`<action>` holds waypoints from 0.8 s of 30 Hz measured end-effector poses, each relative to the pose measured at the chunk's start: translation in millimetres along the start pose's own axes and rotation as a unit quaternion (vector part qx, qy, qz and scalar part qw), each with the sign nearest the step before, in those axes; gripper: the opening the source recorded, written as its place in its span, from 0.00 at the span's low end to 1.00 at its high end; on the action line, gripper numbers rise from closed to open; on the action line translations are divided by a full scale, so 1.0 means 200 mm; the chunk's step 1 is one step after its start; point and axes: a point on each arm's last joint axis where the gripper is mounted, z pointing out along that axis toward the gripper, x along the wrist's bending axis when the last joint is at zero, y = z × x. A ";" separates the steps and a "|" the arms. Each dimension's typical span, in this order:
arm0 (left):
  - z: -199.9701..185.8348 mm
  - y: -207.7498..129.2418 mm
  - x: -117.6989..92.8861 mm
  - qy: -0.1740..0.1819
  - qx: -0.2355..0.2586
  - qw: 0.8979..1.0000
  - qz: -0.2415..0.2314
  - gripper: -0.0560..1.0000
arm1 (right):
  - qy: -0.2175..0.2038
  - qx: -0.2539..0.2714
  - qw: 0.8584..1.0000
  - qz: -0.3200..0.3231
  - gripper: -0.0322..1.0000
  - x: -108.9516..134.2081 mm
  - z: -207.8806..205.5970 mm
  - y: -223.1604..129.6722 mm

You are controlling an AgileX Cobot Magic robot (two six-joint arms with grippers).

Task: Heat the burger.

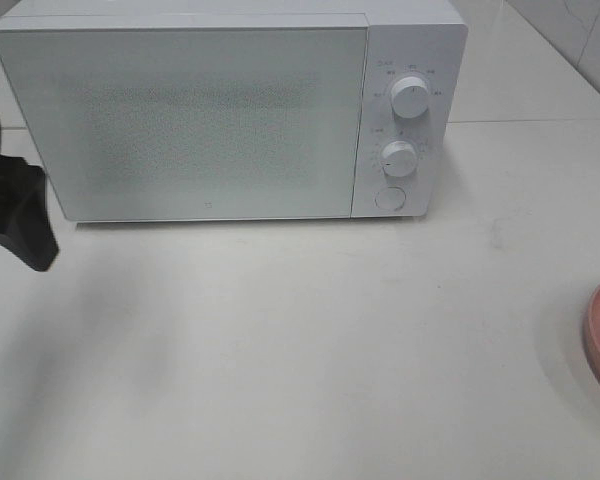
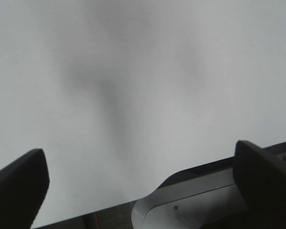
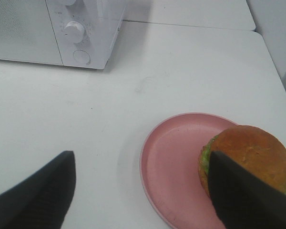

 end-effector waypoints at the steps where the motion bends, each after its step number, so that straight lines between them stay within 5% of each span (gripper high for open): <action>1: 0.00 0.00 0.00 0.000 0.000 1.000 0.000 0.99 | 0.000 0.000 1.000 0.000 0.75 0.00 0.00 0.00; 11: -0.18 -0.26 0.26 0.022 -0.019 0.993 -0.115 0.99 | 0.000 0.000 1.000 0.000 0.75 0.00 0.00 0.00; 18: -0.16 -0.48 0.25 0.033 -0.021 0.992 -0.119 0.99 | 0.000 0.000 1.000 0.000 0.75 0.00 0.00 0.00; 24: -0.18 -0.69 0.21 0.045 -0.081 0.990 -0.108 0.99 | 0.000 0.000 1.000 0.000 0.75 0.00 0.00 0.00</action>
